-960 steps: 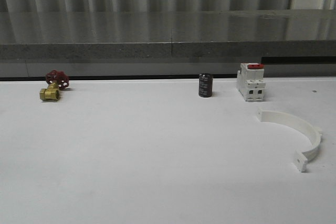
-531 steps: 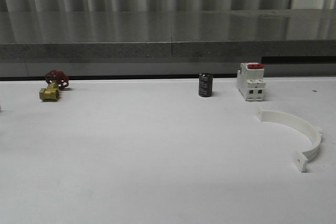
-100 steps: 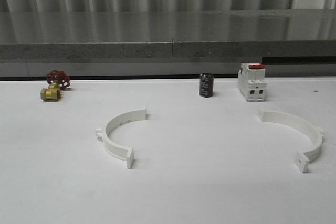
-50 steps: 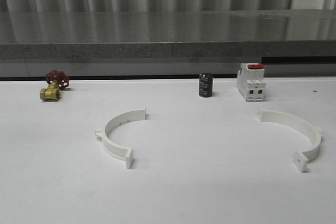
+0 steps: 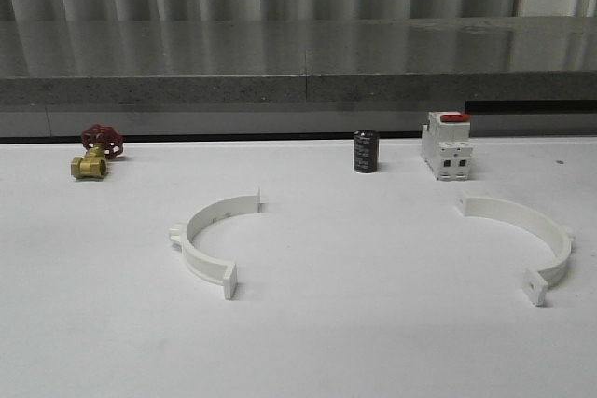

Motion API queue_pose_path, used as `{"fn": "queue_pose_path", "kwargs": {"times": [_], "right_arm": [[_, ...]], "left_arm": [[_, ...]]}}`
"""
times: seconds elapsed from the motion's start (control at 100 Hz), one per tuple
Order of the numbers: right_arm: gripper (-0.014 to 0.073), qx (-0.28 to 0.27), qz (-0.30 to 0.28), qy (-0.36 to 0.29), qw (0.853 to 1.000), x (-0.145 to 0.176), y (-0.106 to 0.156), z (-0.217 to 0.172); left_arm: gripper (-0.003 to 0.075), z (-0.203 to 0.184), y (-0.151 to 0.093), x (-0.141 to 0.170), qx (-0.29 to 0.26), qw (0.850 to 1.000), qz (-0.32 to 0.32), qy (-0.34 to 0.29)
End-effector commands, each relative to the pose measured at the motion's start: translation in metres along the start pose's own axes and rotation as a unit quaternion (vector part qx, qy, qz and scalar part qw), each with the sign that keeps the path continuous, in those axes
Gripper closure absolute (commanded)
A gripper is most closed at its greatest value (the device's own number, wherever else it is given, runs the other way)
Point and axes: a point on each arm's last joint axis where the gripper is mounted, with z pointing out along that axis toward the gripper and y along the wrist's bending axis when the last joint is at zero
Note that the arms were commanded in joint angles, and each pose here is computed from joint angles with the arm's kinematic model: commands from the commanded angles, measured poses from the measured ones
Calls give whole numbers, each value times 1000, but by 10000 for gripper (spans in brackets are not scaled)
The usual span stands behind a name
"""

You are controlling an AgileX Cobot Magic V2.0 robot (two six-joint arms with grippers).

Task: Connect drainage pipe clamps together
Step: 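Lower the right gripper and grasp the flange of the other clamp half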

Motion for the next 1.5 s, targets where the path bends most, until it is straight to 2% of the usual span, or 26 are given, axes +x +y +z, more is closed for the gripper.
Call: {"fn": "queue_pose_path", "kwargs": {"times": [0.0, 0.06, 0.15, 0.27, 0.46, 0.75, 1.03, 1.3, 1.4, 1.49], "right_arm": [[304, -5, 2, -23, 1000, -11, 1, -4], [167, -3, 2, -13, 1000, -11, 1, -1], [92, -3, 2, -13, 1000, -12, 1, 3], [98, -3, 0, -11, 1000, -19, 3, 14], [98, -4, -22, 29, 999, -36, 10, 46], [98, -11, -52, 97, 994, -55, 31, 123], [98, -1, -53, 166, 985, -49, 33, 183], [100, 3, -53, 191, 980, -38, 32, 203], [155, 3, -53, 187, 981, -39, 32, 204], [270, 1, -51, 184, 982, -39, 33, 204]], "left_arm": [[741, -3, 1, -14, -6, 999, -8, -51], [741, -3, 1, -14, -6, 999, -8, -51], [741, -3, 1, -14, -6, 999, -8, -51], [741, -3, 1, -14, -6, 999, -8, -51], [741, -3, 1, -14, -6, 999, -8, -51], [741, -3, 1, -14, -6, 999, -8, -51], [741, -3, 1, -14, -6, 999, -8, -51], [741, -3, 1, -14, -6, 999, -8, -51], [741, -3, 1, -14, -6, 999, -8, -51], [741, -3, 1, -14, -6, 999, -8, -51]]}}
